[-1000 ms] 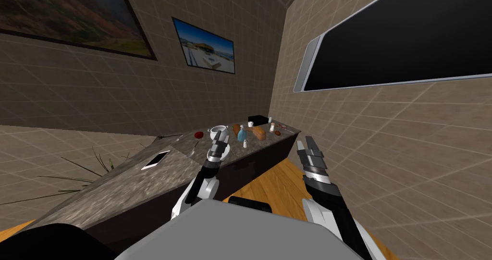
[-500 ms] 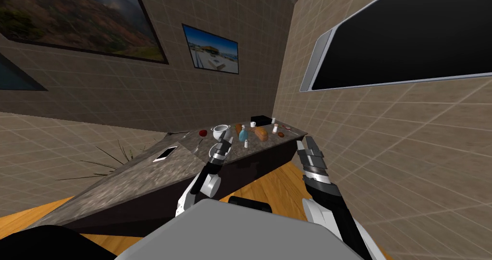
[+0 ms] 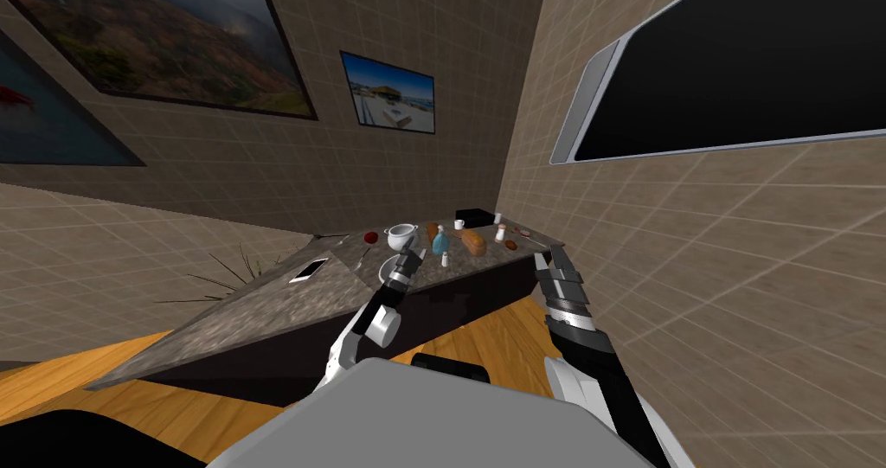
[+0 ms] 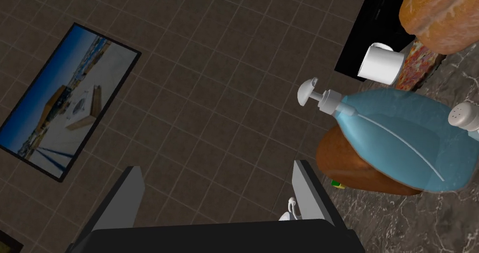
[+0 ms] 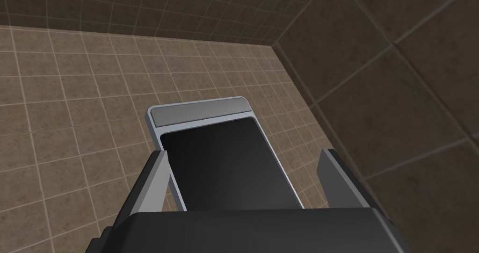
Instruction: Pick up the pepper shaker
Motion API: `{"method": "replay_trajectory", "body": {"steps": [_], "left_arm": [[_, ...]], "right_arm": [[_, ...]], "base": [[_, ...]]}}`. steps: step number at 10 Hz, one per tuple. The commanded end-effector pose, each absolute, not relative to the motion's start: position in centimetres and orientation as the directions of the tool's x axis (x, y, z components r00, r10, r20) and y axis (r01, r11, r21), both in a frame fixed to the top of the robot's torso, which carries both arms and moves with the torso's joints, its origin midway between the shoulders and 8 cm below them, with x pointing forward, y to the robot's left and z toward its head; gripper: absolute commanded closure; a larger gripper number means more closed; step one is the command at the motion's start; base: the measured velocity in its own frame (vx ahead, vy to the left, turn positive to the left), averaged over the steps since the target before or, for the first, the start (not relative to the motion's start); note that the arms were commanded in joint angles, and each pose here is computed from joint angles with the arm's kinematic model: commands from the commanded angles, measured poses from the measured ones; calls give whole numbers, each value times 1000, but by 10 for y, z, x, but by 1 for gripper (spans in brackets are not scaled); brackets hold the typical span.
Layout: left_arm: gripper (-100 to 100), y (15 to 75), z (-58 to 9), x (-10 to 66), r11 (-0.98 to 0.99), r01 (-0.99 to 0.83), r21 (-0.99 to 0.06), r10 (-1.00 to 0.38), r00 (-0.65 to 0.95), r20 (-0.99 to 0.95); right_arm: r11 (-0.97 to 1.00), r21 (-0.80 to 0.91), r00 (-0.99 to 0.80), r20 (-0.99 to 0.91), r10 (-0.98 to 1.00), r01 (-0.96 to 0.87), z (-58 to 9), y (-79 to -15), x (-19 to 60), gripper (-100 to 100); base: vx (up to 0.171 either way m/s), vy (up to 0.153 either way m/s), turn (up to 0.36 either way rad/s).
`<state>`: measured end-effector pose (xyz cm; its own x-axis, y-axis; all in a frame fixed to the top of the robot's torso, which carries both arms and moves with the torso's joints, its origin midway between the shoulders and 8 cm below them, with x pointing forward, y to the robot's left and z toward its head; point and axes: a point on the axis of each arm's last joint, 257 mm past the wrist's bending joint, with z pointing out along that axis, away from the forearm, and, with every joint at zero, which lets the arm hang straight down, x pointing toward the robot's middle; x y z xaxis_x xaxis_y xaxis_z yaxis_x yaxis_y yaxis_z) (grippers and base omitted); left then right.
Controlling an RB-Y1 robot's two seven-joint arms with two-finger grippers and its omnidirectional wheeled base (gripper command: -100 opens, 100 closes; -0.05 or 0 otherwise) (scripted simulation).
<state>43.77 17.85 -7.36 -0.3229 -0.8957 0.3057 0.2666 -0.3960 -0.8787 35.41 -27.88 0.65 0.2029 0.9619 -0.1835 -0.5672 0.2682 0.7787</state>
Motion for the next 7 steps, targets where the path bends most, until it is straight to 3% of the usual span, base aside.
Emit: {"method": "replay_trajectory", "body": {"steps": [1, 7], "left_arm": [[-100, 176, -87, 445, -411, 211, -887, -886, -322, 334], [-100, 164, -126, 473, -494, 6, -870, -826, -317, 467]], "right_arm": [[268, 779, 203, -183, 962, -567, 7, -279, 354, 0], [268, 779, 203, -183, 962, -567, 7, -279, 354, 0]], "base": [[9, -34, 81], [9, -25, 94]]}}
